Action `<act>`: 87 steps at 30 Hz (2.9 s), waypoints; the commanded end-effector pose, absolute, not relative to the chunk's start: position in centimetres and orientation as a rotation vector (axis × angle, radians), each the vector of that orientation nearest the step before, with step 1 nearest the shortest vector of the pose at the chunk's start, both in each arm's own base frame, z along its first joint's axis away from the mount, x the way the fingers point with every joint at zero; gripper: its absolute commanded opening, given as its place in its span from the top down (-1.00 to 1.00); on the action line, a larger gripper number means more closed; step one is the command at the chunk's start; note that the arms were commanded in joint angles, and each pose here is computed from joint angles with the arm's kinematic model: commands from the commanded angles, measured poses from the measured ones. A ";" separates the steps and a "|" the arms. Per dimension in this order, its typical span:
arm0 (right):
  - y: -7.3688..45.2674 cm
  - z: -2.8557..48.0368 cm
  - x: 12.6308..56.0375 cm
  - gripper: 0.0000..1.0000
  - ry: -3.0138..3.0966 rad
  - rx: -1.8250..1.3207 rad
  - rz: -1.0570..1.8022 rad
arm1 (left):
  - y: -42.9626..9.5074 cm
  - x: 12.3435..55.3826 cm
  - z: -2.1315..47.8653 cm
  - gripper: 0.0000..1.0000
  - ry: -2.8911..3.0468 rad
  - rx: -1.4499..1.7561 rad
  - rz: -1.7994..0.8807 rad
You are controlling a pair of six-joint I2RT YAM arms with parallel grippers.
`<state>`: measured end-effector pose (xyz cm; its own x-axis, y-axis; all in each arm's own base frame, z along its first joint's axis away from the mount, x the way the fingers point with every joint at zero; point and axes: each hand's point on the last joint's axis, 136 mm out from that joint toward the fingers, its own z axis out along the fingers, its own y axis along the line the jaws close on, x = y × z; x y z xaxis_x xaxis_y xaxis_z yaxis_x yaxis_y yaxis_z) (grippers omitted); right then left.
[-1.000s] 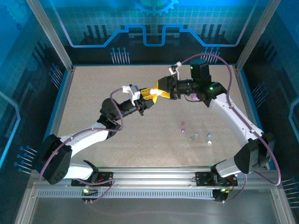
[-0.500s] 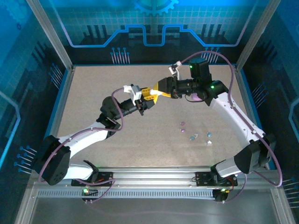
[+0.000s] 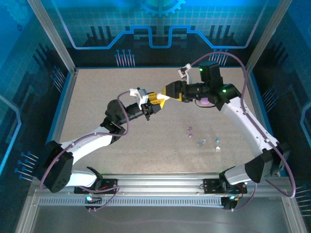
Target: Insert the wireless bluetooth earbuds into the charging case
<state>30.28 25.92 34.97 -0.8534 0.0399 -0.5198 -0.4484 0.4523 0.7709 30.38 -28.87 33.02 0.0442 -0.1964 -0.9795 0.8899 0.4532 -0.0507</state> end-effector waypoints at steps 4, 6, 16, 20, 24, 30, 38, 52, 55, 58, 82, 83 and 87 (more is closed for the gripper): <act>22.2 37.3 27.7 -0.50 1.853 -0.801 0.932 | -28.9 28.2 35.1 0.60 1.172 0.747 -1.053; 22.1 36.7 26.6 -0.50 1.793 -0.911 0.882 | -29.1 27.9 35.2 0.60 1.169 0.759 -1.084; 22.7 35.4 26.3 -0.48 1.877 -0.952 0.927 | -29.8 26.8 36.3 0.59 1.135 0.806 -1.180; 23.1 35.5 26.7 -0.47 1.889 -0.940 0.953 | -30.0 26.7 36.4 0.59 1.132 0.819 -1.194; 23.3 35.6 27.3 -0.47 1.901 -0.906 0.959 | -30.1 26.4 36.4 0.59 1.129 0.836 -1.206; 23.9 36.1 27.8 -0.47 1.905 -0.882 1.013 | -30.4 26.3 35.9 0.60 1.147 0.867 -1.213; 24.0 36.0 29.2 -0.46 1.942 -0.828 1.019 | -30.7 26.0 35.6 0.60 1.157 0.897 -1.228; 24.0 36.2 30.1 -0.48 1.962 -0.789 1.025 | -30.6 25.9 35.2 0.60 1.168 0.906 -1.219; 24.1 36.7 29.8 -0.52 1.944 -0.793 1.040 | -30.5 26.2 34.8 0.59 1.184 0.895 -1.199; 23.9 38.1 29.1 -0.58 1.908 -0.785 1.065 | -30.2 27.1 33.9 0.58 1.212 0.862 -1.145; 2.0 10.0 21.0 -0.49 2.749 1.025 0.392 | -27.5 26.9 32.0 0.58 1.240 0.765 -0.975; 1.6 9.2 20.6 -0.49 2.758 1.052 0.356 | -27.5 26.8 31.9 0.58 1.240 0.764 -0.976; 0.7 7.4 19.9 -0.45 2.754 1.110 0.288 | -27.3 26.6 31.8 0.57 1.238 0.767 -0.972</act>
